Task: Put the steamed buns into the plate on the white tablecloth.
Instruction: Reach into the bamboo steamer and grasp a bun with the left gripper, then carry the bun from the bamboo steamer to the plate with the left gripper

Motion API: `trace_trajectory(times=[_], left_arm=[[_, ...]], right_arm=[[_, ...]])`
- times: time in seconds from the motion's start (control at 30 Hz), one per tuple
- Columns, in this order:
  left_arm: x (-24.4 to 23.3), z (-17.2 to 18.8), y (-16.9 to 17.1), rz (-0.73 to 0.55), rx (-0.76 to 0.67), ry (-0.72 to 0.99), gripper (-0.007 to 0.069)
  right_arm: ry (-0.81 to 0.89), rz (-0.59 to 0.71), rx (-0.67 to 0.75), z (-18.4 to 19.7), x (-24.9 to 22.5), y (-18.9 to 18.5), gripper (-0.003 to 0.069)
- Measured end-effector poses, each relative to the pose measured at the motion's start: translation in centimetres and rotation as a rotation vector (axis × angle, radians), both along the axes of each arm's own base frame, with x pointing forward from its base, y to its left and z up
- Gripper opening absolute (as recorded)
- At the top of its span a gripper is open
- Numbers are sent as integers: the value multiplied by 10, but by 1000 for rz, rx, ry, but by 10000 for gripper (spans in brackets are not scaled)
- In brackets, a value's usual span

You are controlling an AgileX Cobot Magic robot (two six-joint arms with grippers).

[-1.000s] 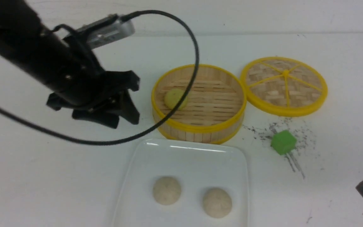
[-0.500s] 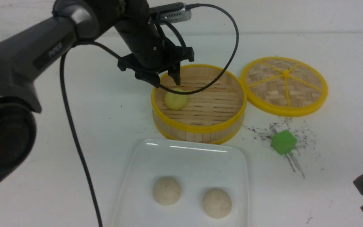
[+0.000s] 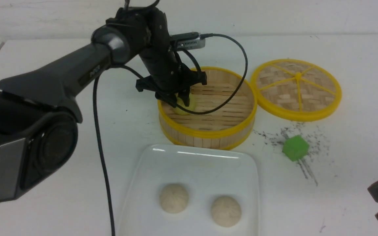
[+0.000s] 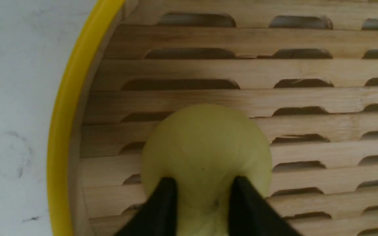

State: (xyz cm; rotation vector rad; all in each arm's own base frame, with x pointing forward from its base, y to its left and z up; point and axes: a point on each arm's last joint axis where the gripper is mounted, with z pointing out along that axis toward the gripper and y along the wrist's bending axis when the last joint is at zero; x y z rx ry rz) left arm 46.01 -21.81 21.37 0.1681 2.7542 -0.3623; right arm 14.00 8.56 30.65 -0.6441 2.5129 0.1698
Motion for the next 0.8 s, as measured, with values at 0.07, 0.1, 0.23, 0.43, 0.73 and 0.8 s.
trace_trajectory(times=[0.07,0.1,0.23,0.43,0.73,0.8], left_arm=[[-1,1,0,-2,1,3,77],[-1,4,0,-2,-3,4,51],[-14,39,5,-21,-6,-11,21],[-58,141,31,-58,30,-158,21],[-123,184,49,-96,-37,-152,21],[-133,159,42,-128,-18,-60,21]], right_arm=[[0,0,0,0,0,0,3],[0,0,0,0,0,0,4],[0,0,0,0,0,0,8],[1,0,0,0,0,0,15],[2,0,-1,0,0,0,27],[2,0,-1,0,0,0,28]])
